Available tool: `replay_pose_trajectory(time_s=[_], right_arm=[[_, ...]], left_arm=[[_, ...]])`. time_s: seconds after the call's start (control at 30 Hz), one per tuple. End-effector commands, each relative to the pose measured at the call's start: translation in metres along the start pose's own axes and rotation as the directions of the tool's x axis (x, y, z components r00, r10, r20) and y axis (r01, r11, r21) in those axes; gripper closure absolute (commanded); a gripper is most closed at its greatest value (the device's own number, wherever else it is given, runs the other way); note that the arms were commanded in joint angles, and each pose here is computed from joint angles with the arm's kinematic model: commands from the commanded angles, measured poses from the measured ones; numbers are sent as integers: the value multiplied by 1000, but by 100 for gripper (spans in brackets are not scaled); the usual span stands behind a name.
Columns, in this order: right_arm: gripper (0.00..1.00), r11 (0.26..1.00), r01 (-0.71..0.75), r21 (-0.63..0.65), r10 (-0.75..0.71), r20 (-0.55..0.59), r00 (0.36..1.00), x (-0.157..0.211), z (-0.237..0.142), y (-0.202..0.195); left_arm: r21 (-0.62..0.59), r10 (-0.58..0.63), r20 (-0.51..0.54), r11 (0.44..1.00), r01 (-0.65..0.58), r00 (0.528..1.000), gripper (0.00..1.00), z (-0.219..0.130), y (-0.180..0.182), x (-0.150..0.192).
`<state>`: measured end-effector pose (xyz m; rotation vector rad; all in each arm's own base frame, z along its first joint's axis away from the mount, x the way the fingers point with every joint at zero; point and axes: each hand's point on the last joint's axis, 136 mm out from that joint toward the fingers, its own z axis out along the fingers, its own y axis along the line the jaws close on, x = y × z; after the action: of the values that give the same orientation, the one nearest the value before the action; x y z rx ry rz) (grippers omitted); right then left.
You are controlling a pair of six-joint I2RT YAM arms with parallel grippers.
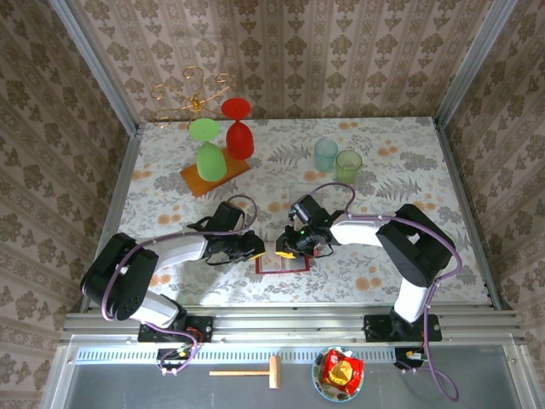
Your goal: Take the credit cards out of the card holder
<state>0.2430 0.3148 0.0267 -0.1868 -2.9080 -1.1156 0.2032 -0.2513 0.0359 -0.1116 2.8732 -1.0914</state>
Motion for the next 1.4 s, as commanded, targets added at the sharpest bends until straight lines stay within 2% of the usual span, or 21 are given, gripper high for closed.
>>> replay_pose_trajectory(time_s=[0.0,0.67,1.17,1.37], right_arm=[[79,999,-18,41,19,-24,1000,8,4,-13],[79,994,24,110,-28,28,999,-1,-10,-14],[80,993,35,113,-40,43,998,-5,-15,-12],[80,995,43,94,-48,56,997,-6,-22,-5]], left_arm=[[-5,0,-15,1000,0,1000,83,2,4,3],[-16,-4,-17,1000,3,1000,82,2,8,5],[-20,-7,-17,1000,7,1000,82,2,10,5],[1,7,2,1000,-7,1000,83,-5,0,1]])
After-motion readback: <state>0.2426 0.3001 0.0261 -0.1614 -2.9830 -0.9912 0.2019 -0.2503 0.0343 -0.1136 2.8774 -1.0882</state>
